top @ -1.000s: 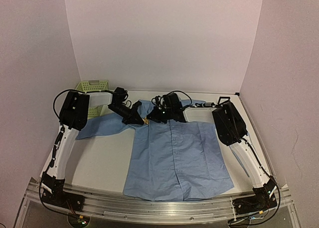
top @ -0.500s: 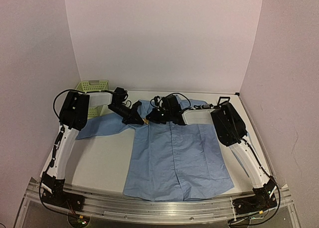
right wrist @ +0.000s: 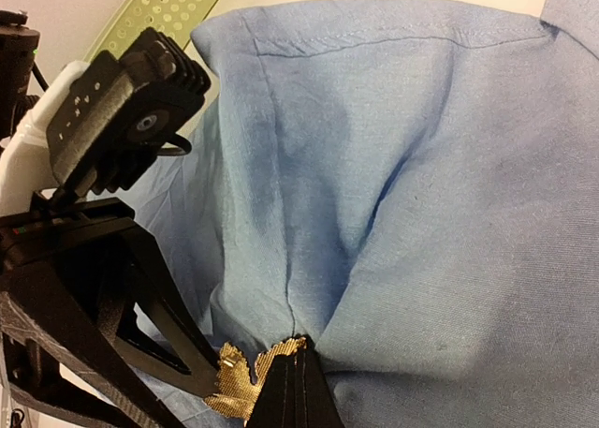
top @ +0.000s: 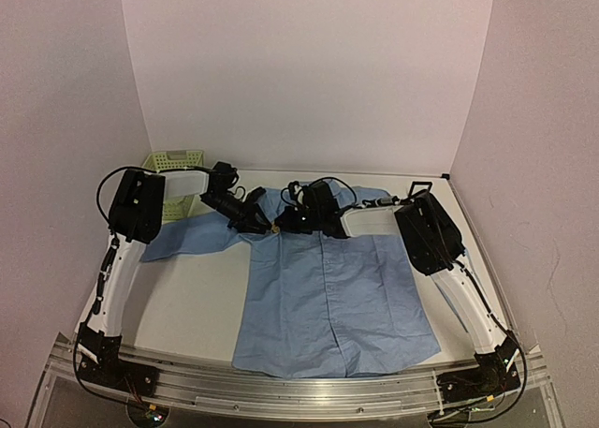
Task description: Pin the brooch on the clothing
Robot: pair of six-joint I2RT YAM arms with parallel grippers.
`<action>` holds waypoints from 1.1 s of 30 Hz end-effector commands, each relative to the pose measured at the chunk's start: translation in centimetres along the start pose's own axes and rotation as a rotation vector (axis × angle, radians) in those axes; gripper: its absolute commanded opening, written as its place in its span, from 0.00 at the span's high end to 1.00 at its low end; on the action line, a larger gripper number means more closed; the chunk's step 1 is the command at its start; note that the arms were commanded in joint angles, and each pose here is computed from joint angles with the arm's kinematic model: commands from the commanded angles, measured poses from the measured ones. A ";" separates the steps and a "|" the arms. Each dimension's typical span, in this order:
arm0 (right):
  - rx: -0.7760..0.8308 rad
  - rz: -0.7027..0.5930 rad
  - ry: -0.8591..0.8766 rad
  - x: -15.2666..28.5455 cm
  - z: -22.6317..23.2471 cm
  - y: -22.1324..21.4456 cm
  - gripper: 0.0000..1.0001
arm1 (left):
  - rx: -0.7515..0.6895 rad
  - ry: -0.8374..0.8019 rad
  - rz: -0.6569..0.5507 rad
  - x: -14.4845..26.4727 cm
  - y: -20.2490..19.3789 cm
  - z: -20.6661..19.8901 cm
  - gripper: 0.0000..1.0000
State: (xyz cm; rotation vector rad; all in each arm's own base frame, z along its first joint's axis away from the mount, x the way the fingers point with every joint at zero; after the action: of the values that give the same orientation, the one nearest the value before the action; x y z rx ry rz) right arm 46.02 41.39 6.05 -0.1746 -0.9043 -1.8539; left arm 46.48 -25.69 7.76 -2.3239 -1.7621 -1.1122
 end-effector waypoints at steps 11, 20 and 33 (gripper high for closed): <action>0.040 0.094 -0.138 0.3 -1.3 -3.0 1.00 | -0.317 0.025 -0.048 5.6 2.7 -5.9 0.77; 0.109 0.030 -0.163 0.8 0.4 -2.2 1.00 | -1.317 0.315 -0.044 6.9 2.0 -7.3 0.64; 0.178 0.011 -0.176 0.7 0.5 -2.0 1.00 | -1.074 0.385 0.025 2.5 2.2 -2.0 0.98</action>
State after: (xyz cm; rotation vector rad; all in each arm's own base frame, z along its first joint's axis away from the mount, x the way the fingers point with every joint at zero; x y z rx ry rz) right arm 44.92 42.19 6.43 -0.1545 -1.1260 -1.8257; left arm 45.92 -25.12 11.30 -2.2807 -0.9360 -2.8353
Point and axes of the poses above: each gripper's point midway between its finger pads, its own x axis back along the fingers, its own z axis along the line the jaws close on, y = z × x, the point moved 8 cm from there along x, back along the fingers, and after that the axes turned 12 degrees about -x, right-handed, at the moved point
